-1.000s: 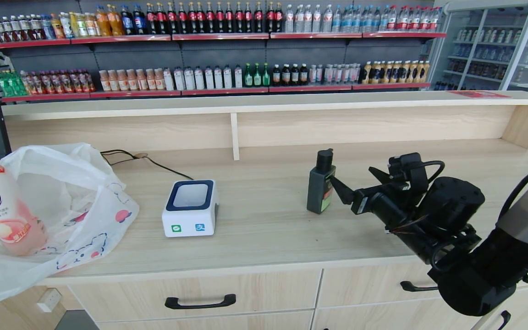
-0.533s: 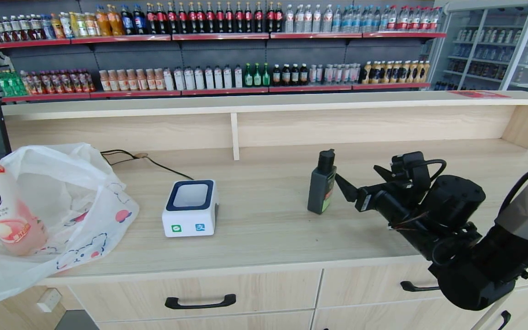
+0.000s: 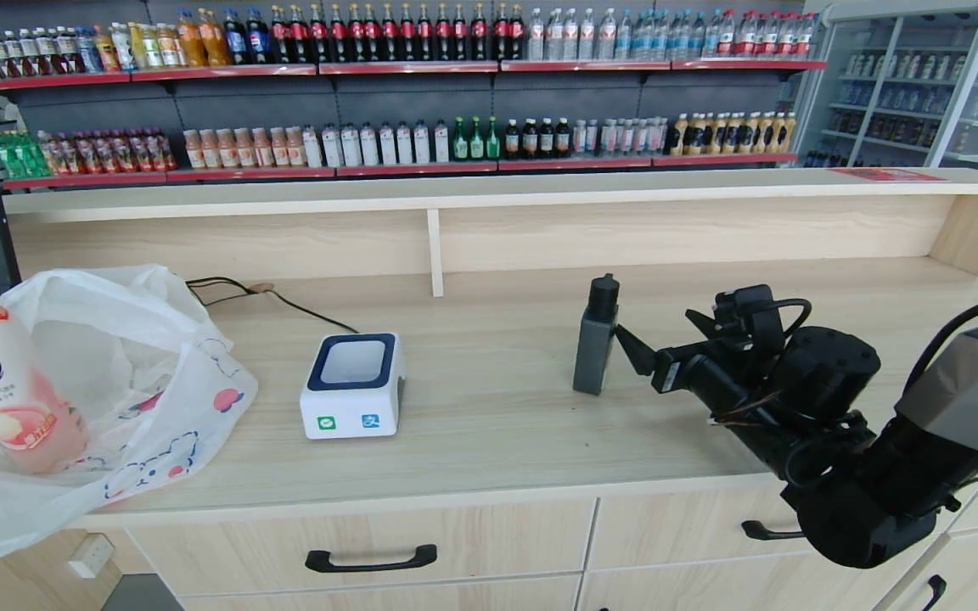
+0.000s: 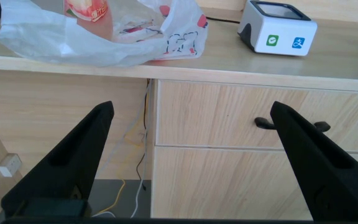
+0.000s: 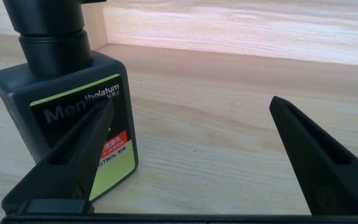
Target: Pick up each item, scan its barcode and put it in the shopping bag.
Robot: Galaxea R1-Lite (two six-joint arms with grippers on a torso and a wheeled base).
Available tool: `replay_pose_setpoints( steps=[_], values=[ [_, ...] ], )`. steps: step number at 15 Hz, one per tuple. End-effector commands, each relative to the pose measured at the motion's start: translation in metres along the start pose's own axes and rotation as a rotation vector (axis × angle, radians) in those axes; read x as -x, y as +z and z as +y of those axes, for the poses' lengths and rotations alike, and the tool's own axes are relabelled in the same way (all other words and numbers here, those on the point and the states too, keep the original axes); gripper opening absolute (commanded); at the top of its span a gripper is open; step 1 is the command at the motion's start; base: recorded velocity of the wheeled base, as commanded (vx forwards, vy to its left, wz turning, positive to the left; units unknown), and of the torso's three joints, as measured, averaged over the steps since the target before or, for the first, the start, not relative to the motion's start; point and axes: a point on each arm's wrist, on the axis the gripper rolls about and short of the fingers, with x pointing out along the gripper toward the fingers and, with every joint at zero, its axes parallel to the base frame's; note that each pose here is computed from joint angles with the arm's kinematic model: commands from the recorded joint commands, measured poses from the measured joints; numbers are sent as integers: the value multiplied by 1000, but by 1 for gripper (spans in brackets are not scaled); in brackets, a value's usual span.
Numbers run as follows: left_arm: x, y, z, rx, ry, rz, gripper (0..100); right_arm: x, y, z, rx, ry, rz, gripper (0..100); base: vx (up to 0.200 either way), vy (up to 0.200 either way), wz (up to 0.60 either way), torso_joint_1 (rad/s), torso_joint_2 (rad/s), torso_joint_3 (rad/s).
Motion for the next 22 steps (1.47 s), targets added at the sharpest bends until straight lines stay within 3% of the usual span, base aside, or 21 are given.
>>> replay_pose_setpoints(
  steps=[1, 9, 14, 22],
  values=[
    [0, 0, 0, 0, 0, 0, 100, -2, -4, 1, 0, 3, 5, 100, 0, 0, 0, 0, 0, 0],
    [0, 0, 0, 0, 0, -1, 100, -7, -9, 0, 1, 12, 9, 100, 0, 0, 0, 0, 0, 0],
    [0, 0, 0, 0, 0, 0, 100, -4, -8, -15, 10, -29, 14, 100, 0, 0, 0, 0, 0, 0],
    [0, 0, 0, -3, 0, 0, 100, 58, 37, 3, 59, 34, -13, 100, 0, 0, 0, 0, 0, 0]
  ],
)
